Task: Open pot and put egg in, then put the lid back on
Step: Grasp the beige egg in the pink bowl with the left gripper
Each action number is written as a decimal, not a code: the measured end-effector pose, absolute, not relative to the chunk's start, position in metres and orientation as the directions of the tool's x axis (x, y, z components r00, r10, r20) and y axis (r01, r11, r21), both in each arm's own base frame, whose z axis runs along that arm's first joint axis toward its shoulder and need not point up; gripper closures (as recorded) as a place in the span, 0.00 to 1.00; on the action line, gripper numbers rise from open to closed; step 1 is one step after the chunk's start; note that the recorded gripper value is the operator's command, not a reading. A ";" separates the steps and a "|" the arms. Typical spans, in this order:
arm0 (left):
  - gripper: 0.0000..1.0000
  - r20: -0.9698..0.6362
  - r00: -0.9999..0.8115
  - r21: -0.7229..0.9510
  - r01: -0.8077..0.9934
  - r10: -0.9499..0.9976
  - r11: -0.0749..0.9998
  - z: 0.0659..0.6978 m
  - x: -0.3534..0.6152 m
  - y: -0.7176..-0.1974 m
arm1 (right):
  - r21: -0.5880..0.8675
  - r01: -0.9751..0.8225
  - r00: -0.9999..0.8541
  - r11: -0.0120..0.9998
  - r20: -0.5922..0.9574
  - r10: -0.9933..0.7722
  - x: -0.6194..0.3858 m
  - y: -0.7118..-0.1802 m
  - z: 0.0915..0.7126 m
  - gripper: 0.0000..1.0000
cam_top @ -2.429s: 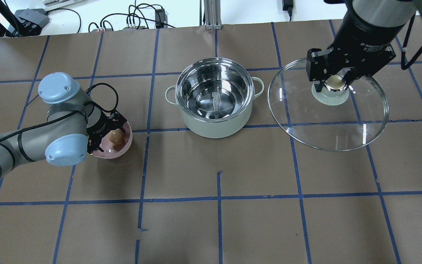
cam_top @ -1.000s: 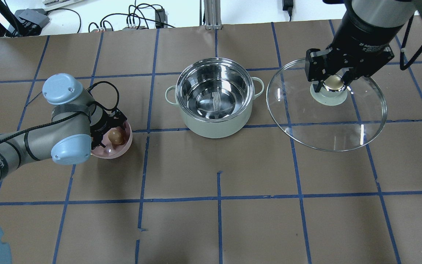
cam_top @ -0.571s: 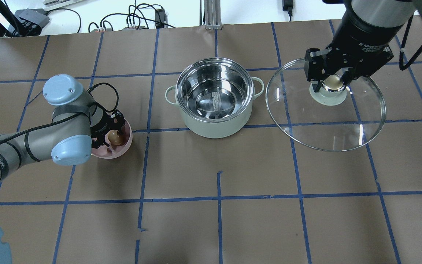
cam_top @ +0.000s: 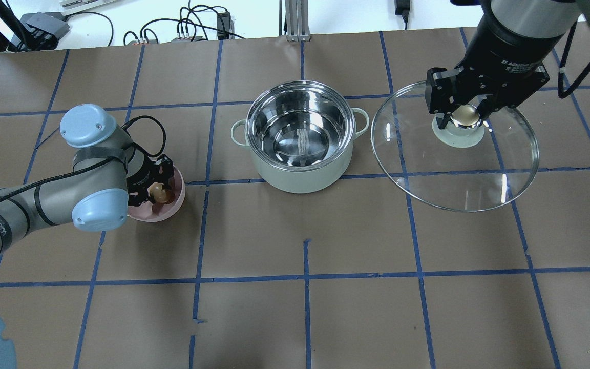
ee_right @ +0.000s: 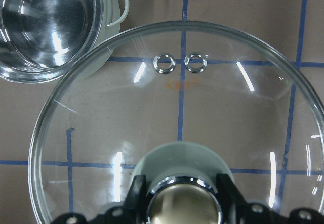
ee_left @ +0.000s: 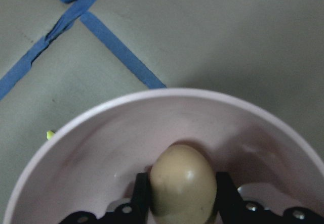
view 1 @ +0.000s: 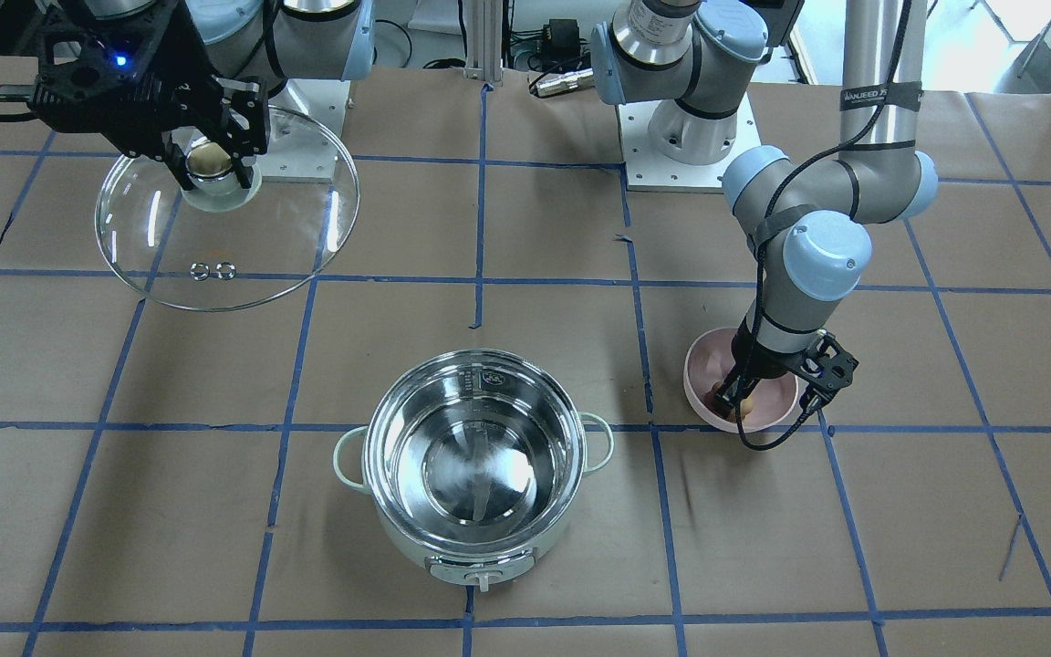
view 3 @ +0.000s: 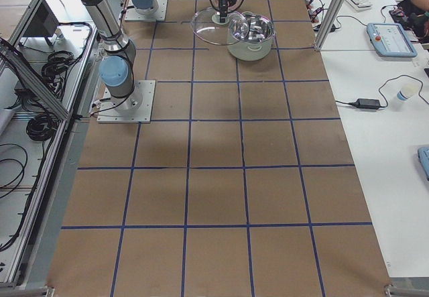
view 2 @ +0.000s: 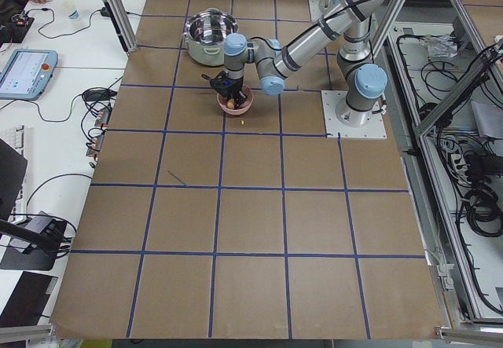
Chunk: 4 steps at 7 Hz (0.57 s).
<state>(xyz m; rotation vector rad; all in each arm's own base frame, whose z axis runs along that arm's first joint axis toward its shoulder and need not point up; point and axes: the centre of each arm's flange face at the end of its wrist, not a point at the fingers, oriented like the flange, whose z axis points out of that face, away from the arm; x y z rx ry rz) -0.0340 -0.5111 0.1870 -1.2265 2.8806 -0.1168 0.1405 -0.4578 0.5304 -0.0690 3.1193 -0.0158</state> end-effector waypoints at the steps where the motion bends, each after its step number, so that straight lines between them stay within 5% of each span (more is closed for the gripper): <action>1: 0.72 0.024 -0.694 -0.073 -0.719 -0.719 0.691 0.188 -0.034 -0.512 | -0.011 -0.045 -0.999 0.999 -0.021 -0.045 0.141 -0.458 0.530 0.95; 4: 0.73 0.036 -0.698 -0.090 -0.715 -0.715 0.693 0.198 -0.034 -0.515 | -0.011 -0.048 -0.999 0.999 -0.019 -0.048 0.140 -0.458 0.530 0.95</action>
